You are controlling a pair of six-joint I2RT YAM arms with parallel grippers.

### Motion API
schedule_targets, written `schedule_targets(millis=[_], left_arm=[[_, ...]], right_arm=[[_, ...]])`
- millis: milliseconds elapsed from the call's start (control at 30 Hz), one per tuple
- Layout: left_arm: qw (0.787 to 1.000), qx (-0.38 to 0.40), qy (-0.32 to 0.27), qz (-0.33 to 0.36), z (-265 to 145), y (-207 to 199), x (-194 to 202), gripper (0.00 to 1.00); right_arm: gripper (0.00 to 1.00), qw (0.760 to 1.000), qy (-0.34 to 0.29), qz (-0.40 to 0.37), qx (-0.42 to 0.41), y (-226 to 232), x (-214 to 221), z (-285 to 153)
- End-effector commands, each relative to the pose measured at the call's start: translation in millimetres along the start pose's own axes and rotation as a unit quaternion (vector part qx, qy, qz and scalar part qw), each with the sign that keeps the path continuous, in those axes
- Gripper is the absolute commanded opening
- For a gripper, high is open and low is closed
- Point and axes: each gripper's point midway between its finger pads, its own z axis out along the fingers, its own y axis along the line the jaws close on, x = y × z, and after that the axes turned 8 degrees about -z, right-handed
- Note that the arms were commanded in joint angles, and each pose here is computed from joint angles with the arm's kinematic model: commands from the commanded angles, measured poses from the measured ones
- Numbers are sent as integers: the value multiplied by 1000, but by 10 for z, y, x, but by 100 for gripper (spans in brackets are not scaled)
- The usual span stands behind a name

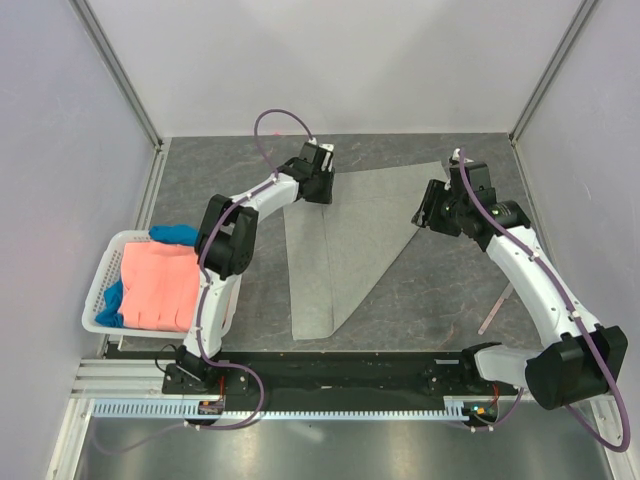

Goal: Fold the napkin, place the utensils inside, and roll it up
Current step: Fold the napkin

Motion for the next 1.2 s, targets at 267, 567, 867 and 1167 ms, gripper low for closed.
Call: schedule_targets(millis=[267,567,867,1167], left_arm=[[999,-35,-6,24,12,10,39,38],[998,-54,-9,14,41,66,64,31],[998,-59,-3,28,75,52,112,29],[997,-56,6,43,91,15,143,2]], right_arm=[[57,1000,-9,-2,8,-45,-13,-48],[57,1000,-7,-2,8,-40,-13,-28],[58,1000,-9,-2,7,-33,-32,-39],[58,1000,-14,-3,6,-30,-40,-72]])
